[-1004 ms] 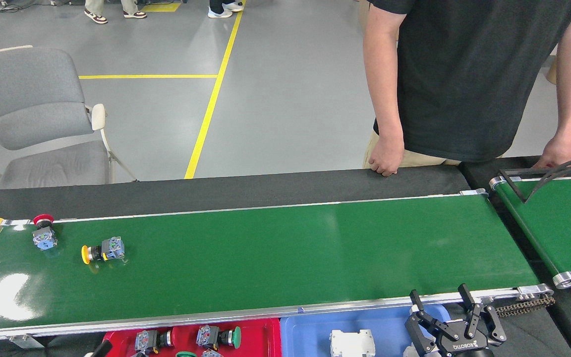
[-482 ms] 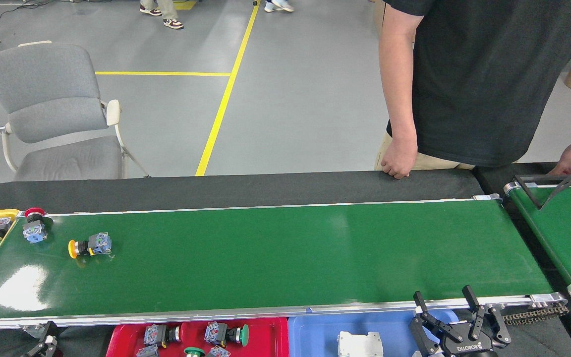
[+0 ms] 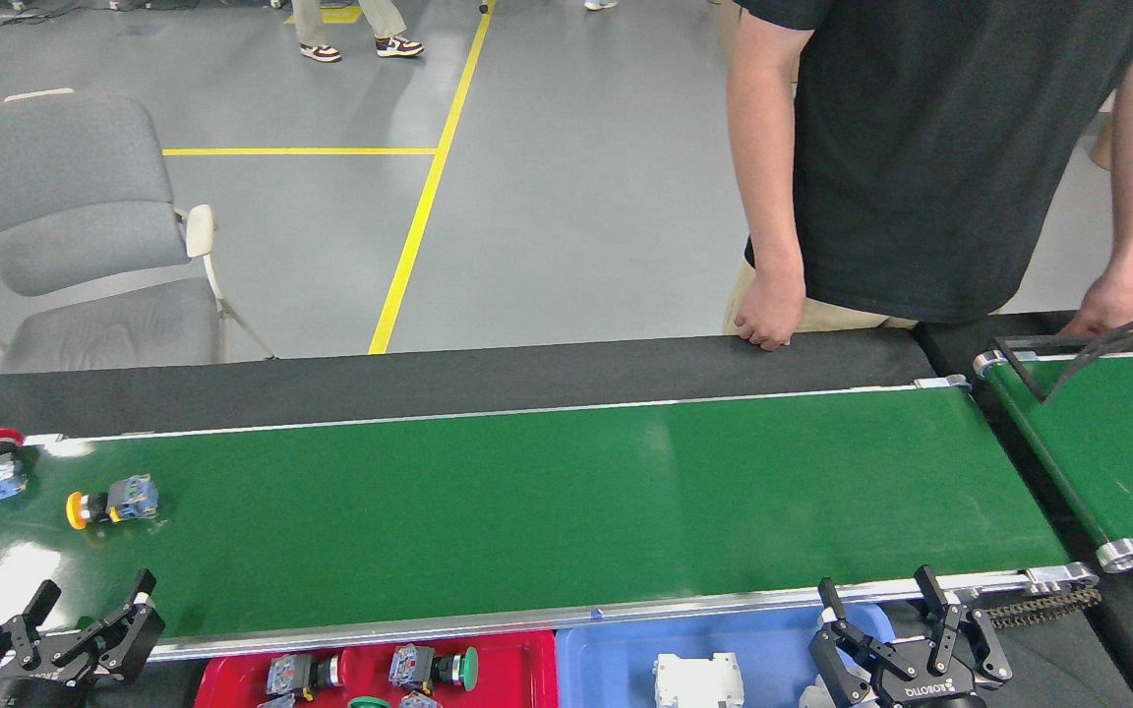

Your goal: Pick switch part from conveyor to tray

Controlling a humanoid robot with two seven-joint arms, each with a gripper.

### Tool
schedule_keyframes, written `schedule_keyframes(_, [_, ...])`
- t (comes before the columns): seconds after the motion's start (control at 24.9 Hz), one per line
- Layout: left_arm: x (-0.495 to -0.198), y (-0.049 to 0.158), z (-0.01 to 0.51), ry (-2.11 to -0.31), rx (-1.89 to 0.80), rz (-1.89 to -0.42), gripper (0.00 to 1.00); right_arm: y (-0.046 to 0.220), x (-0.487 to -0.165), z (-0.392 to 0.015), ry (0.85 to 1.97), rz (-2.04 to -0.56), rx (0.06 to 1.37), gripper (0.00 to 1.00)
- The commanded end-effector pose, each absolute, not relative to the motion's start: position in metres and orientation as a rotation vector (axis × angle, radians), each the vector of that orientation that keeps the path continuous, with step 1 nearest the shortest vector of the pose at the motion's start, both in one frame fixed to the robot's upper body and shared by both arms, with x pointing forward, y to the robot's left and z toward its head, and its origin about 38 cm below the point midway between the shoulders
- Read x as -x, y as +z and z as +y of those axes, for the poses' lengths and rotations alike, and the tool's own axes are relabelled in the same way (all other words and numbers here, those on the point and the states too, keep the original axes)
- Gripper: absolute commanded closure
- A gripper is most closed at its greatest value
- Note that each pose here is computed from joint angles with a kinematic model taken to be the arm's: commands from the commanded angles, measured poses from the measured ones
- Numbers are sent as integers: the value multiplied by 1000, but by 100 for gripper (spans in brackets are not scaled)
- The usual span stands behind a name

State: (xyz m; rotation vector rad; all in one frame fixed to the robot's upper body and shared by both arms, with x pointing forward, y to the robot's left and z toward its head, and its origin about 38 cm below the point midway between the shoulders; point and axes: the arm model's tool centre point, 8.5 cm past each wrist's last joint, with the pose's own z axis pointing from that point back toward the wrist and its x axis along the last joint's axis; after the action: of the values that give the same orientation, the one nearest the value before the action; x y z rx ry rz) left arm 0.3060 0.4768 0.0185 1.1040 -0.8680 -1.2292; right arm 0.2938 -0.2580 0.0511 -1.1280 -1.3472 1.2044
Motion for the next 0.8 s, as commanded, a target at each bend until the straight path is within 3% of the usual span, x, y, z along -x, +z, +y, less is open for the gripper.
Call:
schedule_keyframes(0.0, [-309, 29, 499, -1193, -1156, -821, 0, 60, -298, -258, 1206, -1375, 1146, 0])
schedule_keyframes(0.36, [-329, 36, 515, -1136, -1166, -805, 0, 57, -298, -250, 1228, -1390, 1121, 0])
schedule_keyframes(0.64, [-347, 47, 552, -1061, -1208, -720, 0, 56, -299, -237, 1248, -1417, 1093, 0])
schedule_keyframes(0.76, [-353, 43, 563, -1044, -1202, -659, 0, 55, -299, -231, 1258, -1428, 1079, 0])
